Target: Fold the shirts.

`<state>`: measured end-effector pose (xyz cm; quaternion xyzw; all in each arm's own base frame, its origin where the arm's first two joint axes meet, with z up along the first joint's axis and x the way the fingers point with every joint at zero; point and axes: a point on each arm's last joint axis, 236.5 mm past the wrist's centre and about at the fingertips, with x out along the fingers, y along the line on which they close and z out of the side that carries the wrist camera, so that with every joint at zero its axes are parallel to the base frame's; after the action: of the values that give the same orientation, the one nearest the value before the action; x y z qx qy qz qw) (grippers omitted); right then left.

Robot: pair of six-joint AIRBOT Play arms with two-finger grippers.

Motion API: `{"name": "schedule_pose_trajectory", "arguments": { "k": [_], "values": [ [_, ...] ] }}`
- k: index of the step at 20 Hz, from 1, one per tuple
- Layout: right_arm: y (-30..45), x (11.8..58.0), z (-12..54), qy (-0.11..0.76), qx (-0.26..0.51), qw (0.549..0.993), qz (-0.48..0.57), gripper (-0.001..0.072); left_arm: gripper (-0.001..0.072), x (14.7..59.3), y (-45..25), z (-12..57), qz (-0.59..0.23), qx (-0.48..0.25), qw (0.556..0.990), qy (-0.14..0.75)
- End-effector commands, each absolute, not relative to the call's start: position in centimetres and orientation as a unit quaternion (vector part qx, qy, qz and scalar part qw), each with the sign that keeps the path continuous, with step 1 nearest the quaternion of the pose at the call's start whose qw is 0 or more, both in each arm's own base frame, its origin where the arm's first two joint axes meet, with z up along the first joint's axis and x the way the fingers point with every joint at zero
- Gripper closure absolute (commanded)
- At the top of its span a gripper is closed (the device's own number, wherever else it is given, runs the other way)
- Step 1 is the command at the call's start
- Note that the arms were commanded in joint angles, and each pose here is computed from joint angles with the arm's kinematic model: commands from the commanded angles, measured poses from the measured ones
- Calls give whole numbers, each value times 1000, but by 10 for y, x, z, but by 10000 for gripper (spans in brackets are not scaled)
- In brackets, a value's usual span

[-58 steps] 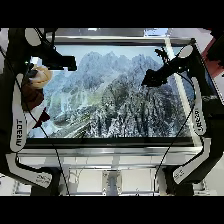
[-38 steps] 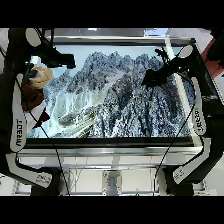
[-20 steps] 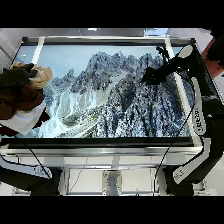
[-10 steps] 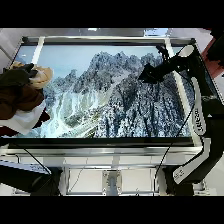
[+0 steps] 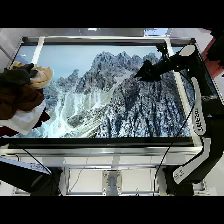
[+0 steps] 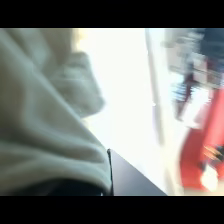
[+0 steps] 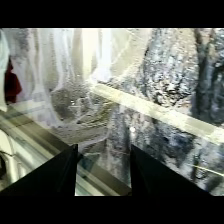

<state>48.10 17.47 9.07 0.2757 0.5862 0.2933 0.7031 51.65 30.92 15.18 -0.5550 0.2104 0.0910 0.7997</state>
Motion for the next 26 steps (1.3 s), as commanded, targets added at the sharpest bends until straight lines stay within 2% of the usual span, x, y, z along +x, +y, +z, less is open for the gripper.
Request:
{"name": "schedule_pose_trajectory", "arguments": {
  "k": [1, 2, 6, 7, 8, 11, 13, 16, 19, 22, 24, 25, 26],
  "values": [
    [197, 479, 120, 561, 322, 680, 346, 415, 697, 532, 256, 243, -83, -541, 826, 136],
    [203, 478, 129, 551, 332, 673, 365, 472, 697, 532, 231, 270, -131, -527, 830, 124],
    [220, 474, 162, 510, 357, 655, 429, 479, 697, 518, 92, 342, -297, -444, 835, 134],
    [222, 473, 169, 502, 361, 652, 439, 535, 697, 512, 50, 349, -337, -420, 830, 150],
    [222, 473, 173, 494, 359, 653, 448, 641, 697, 505, 3, 354, -378, -395, 820, 171],
    [209, 474, 182, 478, 363, 653, 461, 648, 697, 479, -133, 324, -462, -311, 785, 272],
    [192, 469, 189, 475, 371, 643, 473, 648, 697, 468, -205, 275, -464, -236, 781, 345],
    [161, 454, 196, 480, 375, 622, 492, 679, 697, 458, -281, 197, -406, -137, 796, 428],
    [127, 454, 194, 476, 377, 632, 481, 679, 697, 421, -357, 136, -421, -55, 768, 479],
    [100, 460, 182, 481, 374, 653, 450, 679, 696, 396, -425, 87, -451, -37, 742, 494],
    [84, 459, 152, 518, 345, 671, 403, 679, 678, 411, -448, 80, -447, -55, 763, 463],
    [74, 458, 130, 547, 319, 680, 369, 679, 520, 427, -452, 88, -437, -76, 782, 438],
    [65, 455, 111, 574, 291, 687, 337, 679, 215, 443, -449, 101, -427, -91, 799, 414]
  ]
}}
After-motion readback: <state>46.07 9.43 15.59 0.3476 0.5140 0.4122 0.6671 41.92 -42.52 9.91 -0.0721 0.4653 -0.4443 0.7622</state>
